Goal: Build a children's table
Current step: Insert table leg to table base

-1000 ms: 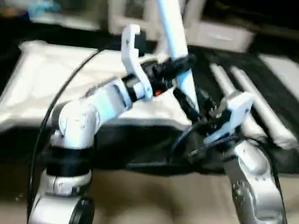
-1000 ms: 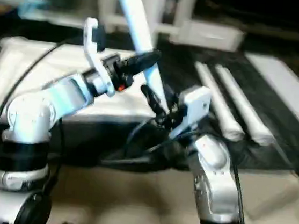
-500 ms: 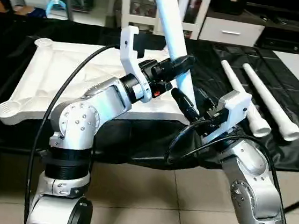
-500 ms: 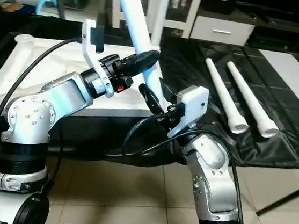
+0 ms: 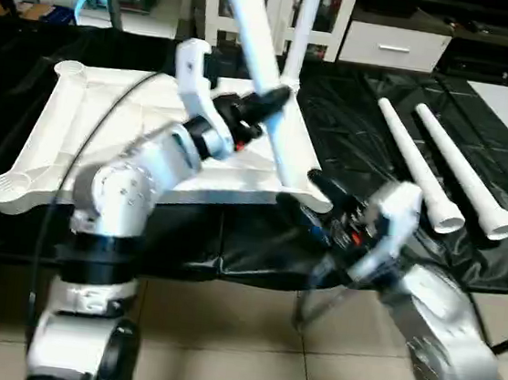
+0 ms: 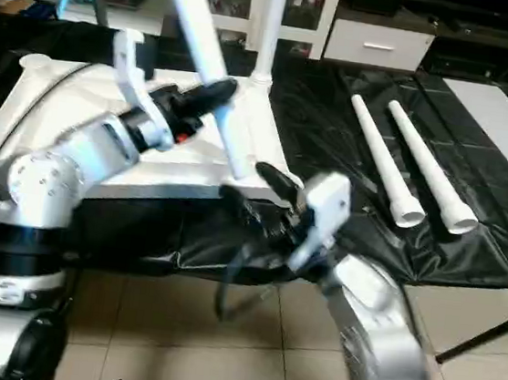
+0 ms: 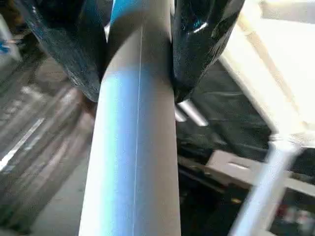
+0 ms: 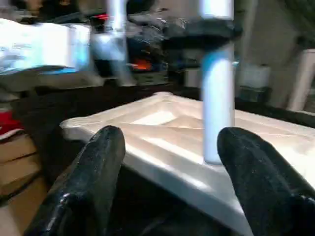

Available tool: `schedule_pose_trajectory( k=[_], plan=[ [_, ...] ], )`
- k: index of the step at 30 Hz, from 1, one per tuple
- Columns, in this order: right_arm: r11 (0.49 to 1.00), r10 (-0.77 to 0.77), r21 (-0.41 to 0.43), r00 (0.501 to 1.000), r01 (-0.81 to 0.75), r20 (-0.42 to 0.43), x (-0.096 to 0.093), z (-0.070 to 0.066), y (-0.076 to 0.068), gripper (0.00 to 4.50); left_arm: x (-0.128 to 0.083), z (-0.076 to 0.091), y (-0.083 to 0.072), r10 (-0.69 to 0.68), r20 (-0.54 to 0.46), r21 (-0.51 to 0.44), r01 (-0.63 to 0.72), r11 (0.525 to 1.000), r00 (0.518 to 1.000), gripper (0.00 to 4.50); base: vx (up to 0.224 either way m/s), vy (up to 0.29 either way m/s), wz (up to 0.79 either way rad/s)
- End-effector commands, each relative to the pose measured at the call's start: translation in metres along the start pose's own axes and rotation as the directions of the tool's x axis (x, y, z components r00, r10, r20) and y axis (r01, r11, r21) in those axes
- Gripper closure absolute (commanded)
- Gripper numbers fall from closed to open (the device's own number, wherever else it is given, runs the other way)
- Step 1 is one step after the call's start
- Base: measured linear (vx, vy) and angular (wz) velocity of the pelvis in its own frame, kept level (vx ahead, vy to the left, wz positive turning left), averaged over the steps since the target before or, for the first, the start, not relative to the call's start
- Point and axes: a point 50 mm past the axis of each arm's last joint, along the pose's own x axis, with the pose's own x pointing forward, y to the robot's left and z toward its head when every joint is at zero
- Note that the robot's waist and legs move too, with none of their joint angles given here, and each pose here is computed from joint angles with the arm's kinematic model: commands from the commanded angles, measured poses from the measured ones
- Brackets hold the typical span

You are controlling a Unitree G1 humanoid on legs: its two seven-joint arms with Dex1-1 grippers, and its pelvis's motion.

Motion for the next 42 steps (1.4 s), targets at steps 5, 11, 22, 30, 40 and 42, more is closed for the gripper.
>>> schedule_pose_trajectory(
  k=[5,11,22,30,40,42],
  plan=[
    [0.976,-0.041,-0.212,0.995,0.059,0.088,-0.005,0.062,-0.027,0.58,-0.007,-0.004,-0.014,-0.195,-0.165,-0.046,0.19,0.981,0.967,2.96,0.0,0.0,0.0],
    [0.524,-0.152,-0.846,0.965,-0.103,-0.212,-0.001,0.099,-0.077,0.06,-0.02,-0.034,-0.029,-0.356,-0.415,-0.093,0.35,0.932,0.837,2.96,0.0,0.0,0.0],
    [0.162,-0.105,-0.942,0.944,-0.295,-0.314,0.036,0.131,-0.09,0.0,-0.035,-0.075,-0.027,-0.301,-0.711,-0.045,0.385,0.922,0.636,2.96,0.0,0.0,0.0],
    [0.113,-0.076,-0.929,0.929,-0.352,-0.362,0.047,0.128,-0.085,0.0,-0.035,-0.073,-0.02,-0.189,-0.751,0.108,0.4,0.91,0.632,2.96,0.0,0.0,0.0],
    [0.078,-0.209,-0.829,0.804,-0.553,-0.556,0.039,0.122,-0.107,0.0,-0.041,-0.076,-0.011,-0.121,-0.828,0.199,0.487,0.85,0.548,2.96,0.0,0.0,0.0],
    [0.107,-0.233,-0.807,0.775,-0.58,-0.588,0.035,0.118,-0.111,0.0,-0.04,-0.075,-0.009,-0.093,-0.831,0.236,0.498,0.834,0.549,2.96,0.0,0.0,0.0]
  ],
)
